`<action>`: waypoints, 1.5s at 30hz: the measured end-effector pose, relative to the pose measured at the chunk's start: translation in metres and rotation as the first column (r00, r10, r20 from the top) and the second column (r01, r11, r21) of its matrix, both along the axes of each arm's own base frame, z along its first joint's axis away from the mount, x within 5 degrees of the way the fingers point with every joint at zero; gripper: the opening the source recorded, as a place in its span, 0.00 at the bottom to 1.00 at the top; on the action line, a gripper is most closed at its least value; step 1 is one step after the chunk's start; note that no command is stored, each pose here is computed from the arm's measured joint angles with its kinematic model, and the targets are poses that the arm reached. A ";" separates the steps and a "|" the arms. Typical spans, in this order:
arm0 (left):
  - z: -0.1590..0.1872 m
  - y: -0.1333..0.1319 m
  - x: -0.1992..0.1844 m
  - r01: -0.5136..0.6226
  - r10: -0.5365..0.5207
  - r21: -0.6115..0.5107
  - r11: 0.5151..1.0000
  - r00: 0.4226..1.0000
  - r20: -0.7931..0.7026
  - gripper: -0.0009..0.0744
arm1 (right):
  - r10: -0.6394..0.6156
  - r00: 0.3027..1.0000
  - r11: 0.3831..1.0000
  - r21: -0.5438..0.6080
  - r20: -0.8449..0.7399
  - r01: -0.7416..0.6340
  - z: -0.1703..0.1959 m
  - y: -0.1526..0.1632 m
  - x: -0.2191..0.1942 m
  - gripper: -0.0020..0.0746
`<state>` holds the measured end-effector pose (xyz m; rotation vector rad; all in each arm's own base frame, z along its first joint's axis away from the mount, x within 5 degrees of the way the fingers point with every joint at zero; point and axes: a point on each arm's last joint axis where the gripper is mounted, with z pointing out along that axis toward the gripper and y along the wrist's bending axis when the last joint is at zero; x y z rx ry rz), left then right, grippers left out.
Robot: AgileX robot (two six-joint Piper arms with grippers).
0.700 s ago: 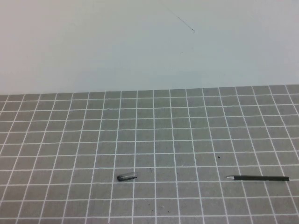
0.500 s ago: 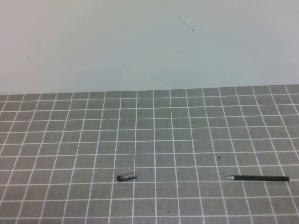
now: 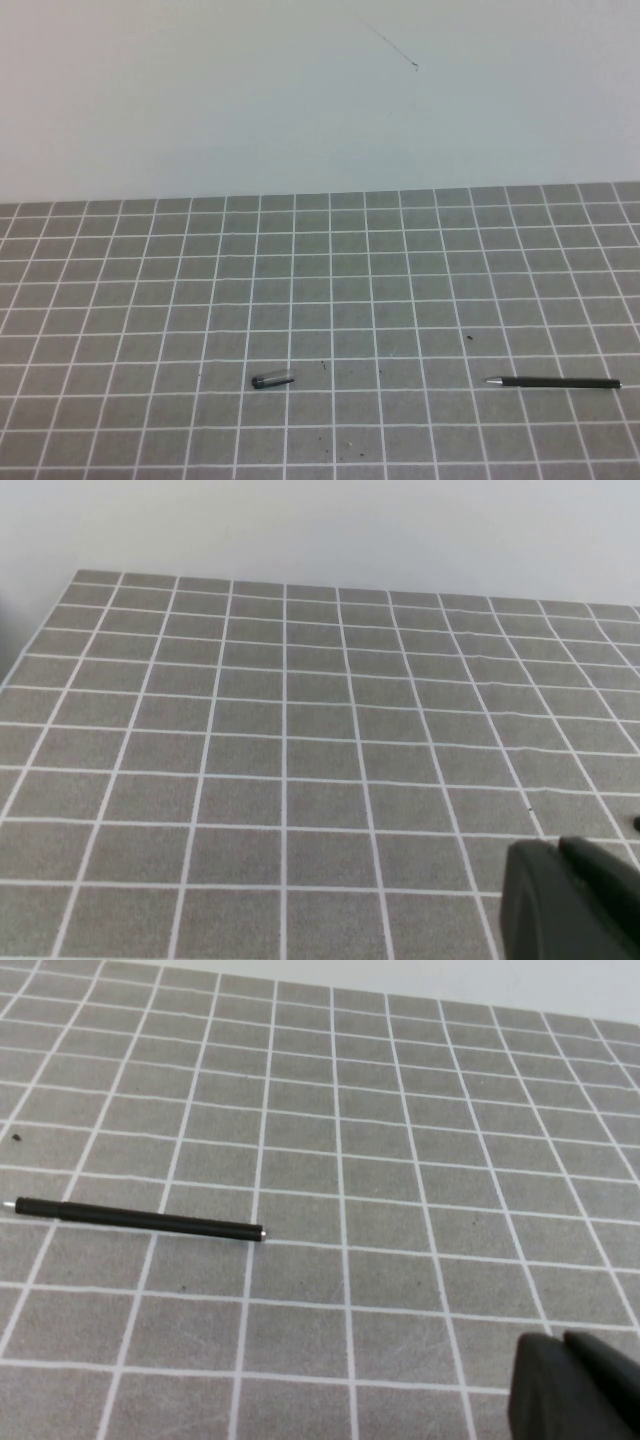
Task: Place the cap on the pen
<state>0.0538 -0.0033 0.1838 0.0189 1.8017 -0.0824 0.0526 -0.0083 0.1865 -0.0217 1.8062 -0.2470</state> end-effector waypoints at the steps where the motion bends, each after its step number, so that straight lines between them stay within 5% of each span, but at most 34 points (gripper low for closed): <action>1: 0.000 0.000 0.000 0.000 0.000 0.000 1.000 1.000 0.000 0.01 | 0.000 1.000 1.000 0.000 0.000 0.000 0.000 0.000 0.000 0.02; 9: 0.000 0.000 0.000 0.000 0.000 0.000 1.000 1.000 0.000 0.01 | 0.000 1.000 1.000 0.000 0.000 0.000 0.000 0.000 0.000 0.02; 15: 0.000 0.000 0.000 0.000 0.000 0.000 1.000 1.000 0.000 0.01 | -0.002 1.000 0.992 -0.123 -0.023 -0.001 0.000 -0.003 0.000 0.02; 38: 0.000 -0.001 0.000 0.003 -0.003 -0.030 1.000 1.000 -0.002 0.01 | -0.003 1.000 0.993 -0.122 -0.023 0.001 0.000 -0.003 0.000 0.02; 45: 0.001 -0.002 0.000 0.007 -0.007 -0.079 0.997 1.000 0.002 0.01 | 0.007 0.999 0.979 0.201 0.042 -0.015 0.000 0.005 0.001 0.02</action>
